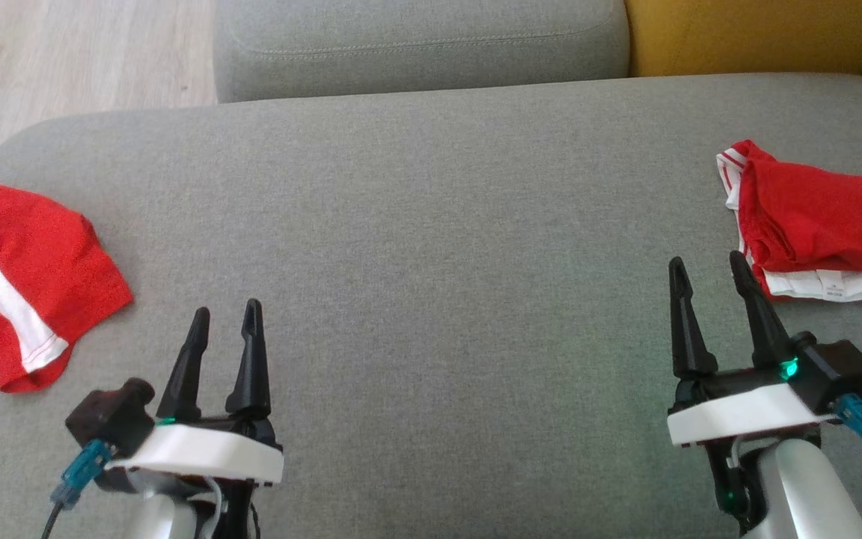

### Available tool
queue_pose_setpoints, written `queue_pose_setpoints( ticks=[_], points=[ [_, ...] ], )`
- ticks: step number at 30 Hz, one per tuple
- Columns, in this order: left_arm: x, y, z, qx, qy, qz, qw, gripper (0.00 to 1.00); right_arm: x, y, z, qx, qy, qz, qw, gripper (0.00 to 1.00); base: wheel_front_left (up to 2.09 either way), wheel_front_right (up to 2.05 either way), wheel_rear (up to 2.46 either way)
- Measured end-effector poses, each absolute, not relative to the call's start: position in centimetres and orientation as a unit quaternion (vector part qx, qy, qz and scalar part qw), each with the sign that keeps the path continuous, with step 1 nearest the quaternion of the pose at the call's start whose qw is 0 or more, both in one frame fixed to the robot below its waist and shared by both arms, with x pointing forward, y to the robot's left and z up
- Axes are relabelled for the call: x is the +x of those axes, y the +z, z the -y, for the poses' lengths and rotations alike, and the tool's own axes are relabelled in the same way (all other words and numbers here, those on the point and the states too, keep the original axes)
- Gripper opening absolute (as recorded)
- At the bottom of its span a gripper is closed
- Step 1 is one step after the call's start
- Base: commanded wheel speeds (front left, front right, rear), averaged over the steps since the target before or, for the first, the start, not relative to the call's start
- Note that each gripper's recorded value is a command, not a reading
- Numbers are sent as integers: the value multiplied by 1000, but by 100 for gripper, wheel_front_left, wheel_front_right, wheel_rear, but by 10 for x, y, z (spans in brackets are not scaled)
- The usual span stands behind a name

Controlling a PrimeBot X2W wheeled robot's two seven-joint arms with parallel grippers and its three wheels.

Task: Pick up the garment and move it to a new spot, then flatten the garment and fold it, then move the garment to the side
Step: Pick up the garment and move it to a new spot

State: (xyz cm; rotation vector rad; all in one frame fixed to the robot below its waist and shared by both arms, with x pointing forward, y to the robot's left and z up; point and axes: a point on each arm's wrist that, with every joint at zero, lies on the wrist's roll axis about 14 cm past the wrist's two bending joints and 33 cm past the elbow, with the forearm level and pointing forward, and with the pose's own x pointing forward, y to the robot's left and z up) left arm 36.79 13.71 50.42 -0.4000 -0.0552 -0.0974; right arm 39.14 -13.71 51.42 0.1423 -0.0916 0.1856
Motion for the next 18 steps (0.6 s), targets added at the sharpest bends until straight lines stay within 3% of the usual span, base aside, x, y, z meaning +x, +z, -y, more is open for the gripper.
queue_pose_setpoints(
  ticks=[10, 18],
  points=[
    [362, 502, -150, -197, -27, 27, 980, 100, 397, 511, 120, 74, 116, 40, 990, 100, 0, 0, 0],
    [338, 502, -194, -190, 46, 39, 980, 100, 405, 507, 55, 95, 206, 26, 974, 100, 0, 0, 0]
  ],
)
